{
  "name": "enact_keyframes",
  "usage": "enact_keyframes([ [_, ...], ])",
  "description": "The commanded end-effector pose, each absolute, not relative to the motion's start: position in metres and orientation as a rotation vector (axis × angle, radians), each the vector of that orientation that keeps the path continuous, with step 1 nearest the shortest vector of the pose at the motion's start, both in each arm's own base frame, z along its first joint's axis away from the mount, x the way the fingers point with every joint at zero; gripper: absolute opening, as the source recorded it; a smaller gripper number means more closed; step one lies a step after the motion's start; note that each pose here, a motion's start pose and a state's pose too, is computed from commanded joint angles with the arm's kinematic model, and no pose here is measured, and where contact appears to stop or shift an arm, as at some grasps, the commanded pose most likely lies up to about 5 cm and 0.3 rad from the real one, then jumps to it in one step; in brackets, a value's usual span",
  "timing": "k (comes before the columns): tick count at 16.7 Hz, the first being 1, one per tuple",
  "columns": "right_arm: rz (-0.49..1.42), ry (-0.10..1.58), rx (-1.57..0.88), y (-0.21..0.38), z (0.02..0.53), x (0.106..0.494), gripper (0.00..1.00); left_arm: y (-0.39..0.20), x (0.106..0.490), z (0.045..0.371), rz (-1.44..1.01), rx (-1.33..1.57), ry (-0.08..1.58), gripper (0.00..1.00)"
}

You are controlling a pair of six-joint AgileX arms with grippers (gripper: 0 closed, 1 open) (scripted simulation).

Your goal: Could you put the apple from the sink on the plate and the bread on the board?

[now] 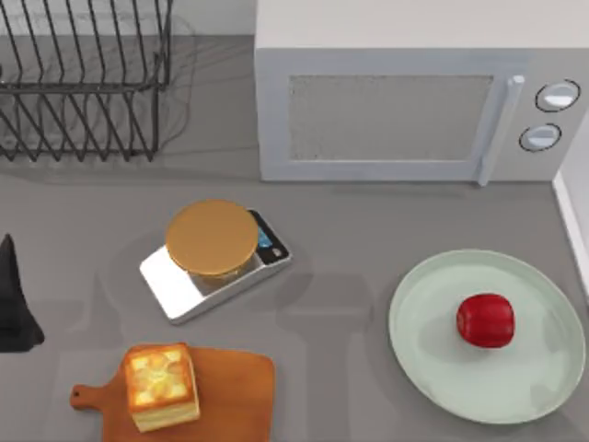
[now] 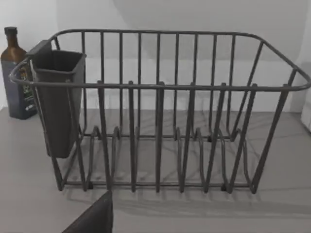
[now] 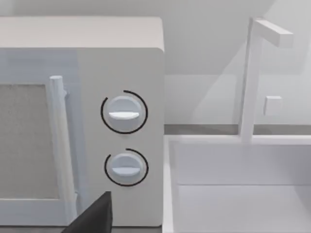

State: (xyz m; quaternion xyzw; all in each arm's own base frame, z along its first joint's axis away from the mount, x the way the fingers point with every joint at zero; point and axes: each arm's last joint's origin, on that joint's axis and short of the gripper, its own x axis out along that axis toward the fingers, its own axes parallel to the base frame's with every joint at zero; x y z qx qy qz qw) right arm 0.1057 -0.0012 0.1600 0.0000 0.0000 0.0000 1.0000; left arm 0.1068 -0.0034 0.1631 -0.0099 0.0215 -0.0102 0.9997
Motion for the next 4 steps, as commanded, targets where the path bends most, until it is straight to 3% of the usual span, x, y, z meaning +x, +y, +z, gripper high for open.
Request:
enact_keyframes([
  [4, 0.0, 0.0, 0.0, -0.0012, 0.16, 0.1057, 1.0, -0.0012, 0.1057, 0.16, 0.0, 0.0, 0.0, 1.0],
])
